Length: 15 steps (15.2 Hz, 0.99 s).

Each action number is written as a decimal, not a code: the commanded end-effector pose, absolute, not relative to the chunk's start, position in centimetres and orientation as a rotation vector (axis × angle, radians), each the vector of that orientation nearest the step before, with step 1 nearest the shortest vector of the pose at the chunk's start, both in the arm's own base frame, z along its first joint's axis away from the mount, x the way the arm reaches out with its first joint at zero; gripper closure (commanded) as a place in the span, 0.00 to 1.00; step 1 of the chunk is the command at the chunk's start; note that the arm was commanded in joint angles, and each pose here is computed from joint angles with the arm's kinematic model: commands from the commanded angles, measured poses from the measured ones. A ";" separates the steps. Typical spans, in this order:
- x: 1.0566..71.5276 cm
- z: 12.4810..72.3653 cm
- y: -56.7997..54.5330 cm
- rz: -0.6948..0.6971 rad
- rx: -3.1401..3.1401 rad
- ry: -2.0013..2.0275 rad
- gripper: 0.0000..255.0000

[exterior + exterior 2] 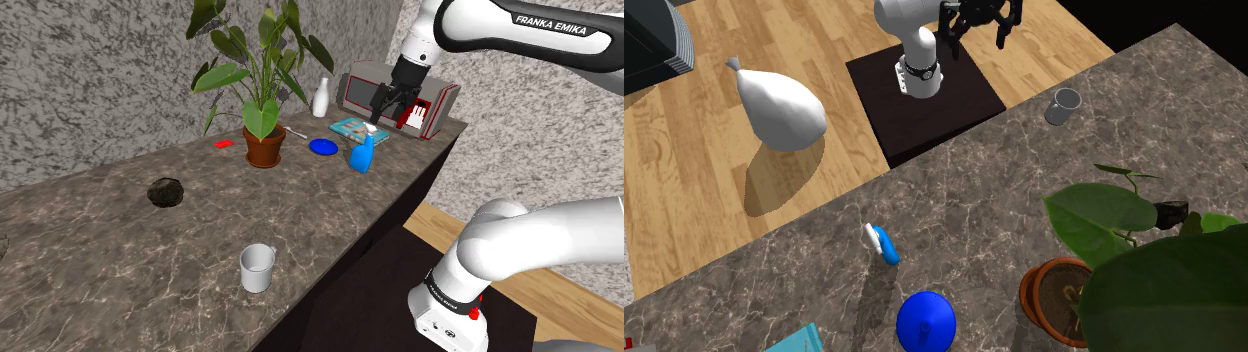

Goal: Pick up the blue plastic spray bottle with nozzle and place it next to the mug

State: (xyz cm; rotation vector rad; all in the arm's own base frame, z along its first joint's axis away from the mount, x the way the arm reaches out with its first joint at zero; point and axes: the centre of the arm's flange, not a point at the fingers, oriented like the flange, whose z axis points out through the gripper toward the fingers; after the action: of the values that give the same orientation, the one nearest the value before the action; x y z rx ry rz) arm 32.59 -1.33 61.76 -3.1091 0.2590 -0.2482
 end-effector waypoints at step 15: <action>42.0 55.4 -16.6 -0.137 -3.125 0.182 0.00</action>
State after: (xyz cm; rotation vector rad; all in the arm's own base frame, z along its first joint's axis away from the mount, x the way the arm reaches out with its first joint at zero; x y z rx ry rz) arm 41.33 -15.74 55.98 -3.1227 0.1901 -0.1444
